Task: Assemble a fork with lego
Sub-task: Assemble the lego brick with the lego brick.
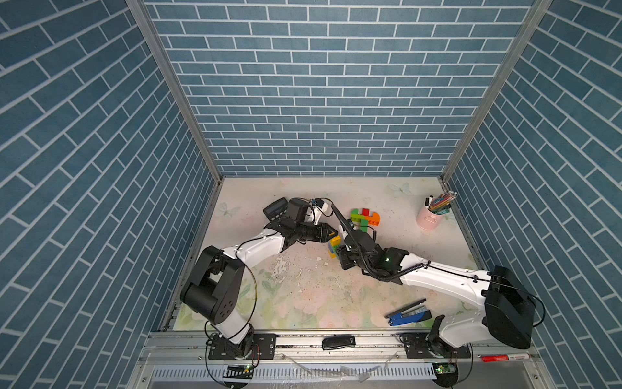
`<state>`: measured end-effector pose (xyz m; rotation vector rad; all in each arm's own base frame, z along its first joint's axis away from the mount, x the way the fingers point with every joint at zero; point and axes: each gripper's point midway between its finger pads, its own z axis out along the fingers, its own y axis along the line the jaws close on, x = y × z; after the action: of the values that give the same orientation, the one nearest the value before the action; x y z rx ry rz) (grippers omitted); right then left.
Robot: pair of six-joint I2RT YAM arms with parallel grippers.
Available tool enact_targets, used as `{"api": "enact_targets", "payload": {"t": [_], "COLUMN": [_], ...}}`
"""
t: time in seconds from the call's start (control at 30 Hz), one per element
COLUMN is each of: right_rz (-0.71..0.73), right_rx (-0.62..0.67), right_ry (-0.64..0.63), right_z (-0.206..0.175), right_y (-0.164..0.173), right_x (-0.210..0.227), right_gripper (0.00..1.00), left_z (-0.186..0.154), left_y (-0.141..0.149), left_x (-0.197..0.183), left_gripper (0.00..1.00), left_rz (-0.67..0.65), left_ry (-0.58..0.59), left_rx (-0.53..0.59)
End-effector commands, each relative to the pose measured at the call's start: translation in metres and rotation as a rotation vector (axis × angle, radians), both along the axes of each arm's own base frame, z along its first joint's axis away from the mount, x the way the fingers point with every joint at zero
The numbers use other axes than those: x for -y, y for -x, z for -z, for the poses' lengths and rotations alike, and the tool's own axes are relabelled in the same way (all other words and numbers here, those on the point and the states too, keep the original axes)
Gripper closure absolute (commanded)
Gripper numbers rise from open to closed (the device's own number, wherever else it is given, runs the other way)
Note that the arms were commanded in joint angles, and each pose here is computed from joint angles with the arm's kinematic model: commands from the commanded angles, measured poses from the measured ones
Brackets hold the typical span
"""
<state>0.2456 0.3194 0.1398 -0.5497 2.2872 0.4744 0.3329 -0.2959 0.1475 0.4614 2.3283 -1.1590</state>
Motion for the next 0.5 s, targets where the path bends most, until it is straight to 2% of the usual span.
{"api": "enact_targets", "payload": {"t": [0.0,0.47], "right_rz": [-0.004,0.010], "right_rx": [0.016,0.002], "right_ry": [0.032,0.094], "right_z": [-0.002,0.014], "right_y": [-0.003,-0.001], "right_x": [-0.002,0.006], "right_gripper": [1.00,1.00], "left_z": [0.000,0.001], "left_y": [0.004,0.005], "left_x": [-0.002,-0.005], "left_gripper": [0.65,0.65], "left_rz": [0.001,-0.011], "left_ry": [-0.014,-0.028], "left_rx": [0.004,0.003]}}
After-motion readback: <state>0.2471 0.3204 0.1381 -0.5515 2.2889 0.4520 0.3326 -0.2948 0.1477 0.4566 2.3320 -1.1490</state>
